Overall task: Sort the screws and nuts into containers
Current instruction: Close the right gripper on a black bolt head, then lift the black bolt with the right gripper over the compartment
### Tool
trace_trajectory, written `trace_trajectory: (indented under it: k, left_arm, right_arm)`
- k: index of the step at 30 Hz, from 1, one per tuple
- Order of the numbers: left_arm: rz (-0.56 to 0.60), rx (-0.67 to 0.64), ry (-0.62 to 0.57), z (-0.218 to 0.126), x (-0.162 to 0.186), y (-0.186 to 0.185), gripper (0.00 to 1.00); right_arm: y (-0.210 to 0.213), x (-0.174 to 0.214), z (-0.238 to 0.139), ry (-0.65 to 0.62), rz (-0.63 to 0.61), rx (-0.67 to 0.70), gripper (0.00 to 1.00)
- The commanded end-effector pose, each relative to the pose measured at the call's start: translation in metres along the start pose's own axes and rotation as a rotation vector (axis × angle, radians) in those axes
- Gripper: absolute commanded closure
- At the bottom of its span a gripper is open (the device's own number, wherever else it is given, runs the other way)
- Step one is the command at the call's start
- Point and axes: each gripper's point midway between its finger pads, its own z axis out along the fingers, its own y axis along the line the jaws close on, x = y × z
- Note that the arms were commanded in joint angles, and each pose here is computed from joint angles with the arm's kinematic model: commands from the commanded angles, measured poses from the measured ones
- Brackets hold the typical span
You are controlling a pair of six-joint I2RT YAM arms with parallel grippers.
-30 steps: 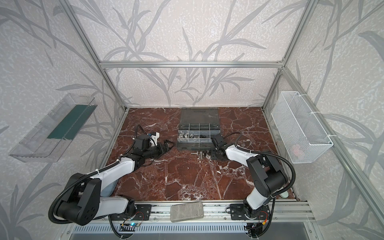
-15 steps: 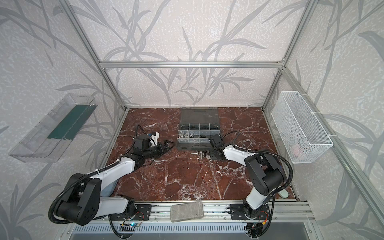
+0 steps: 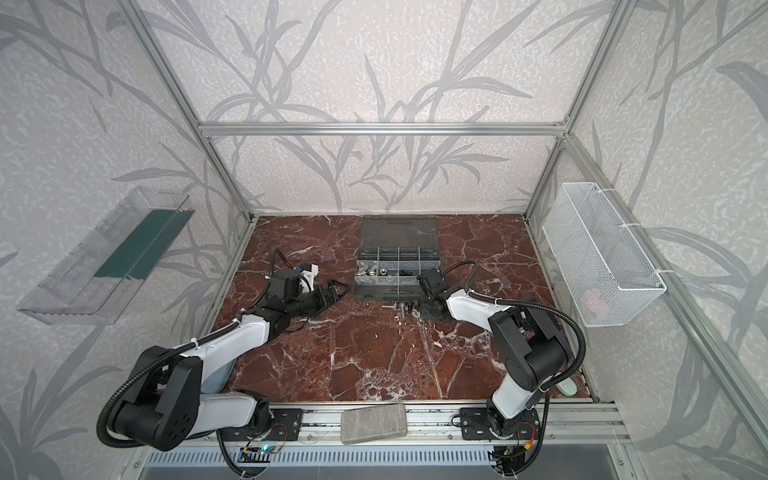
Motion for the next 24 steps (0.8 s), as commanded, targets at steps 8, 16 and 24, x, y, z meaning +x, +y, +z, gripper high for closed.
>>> trace_trajectory:
  k: [8,16,24]
  left_arm:
    - [0.009,-0.006,-0.007,-0.003,0.0,0.002,0.02]
    - [0.003,0.001,-0.009,-0.003,0.0,0.001,0.02]
    - [0.008,0.012,-0.009,-0.005,0.0,-0.003,0.02]
  right_arm:
    - [0.011,-0.015,-0.073,0.002,-0.126,-0.071,1.0]
    - [0.007,-0.069,-0.112,-0.157,-0.104,-0.117,1.0]
    - [-0.003,-0.11,-0.091,-0.15,-0.064,-0.102,1.0]
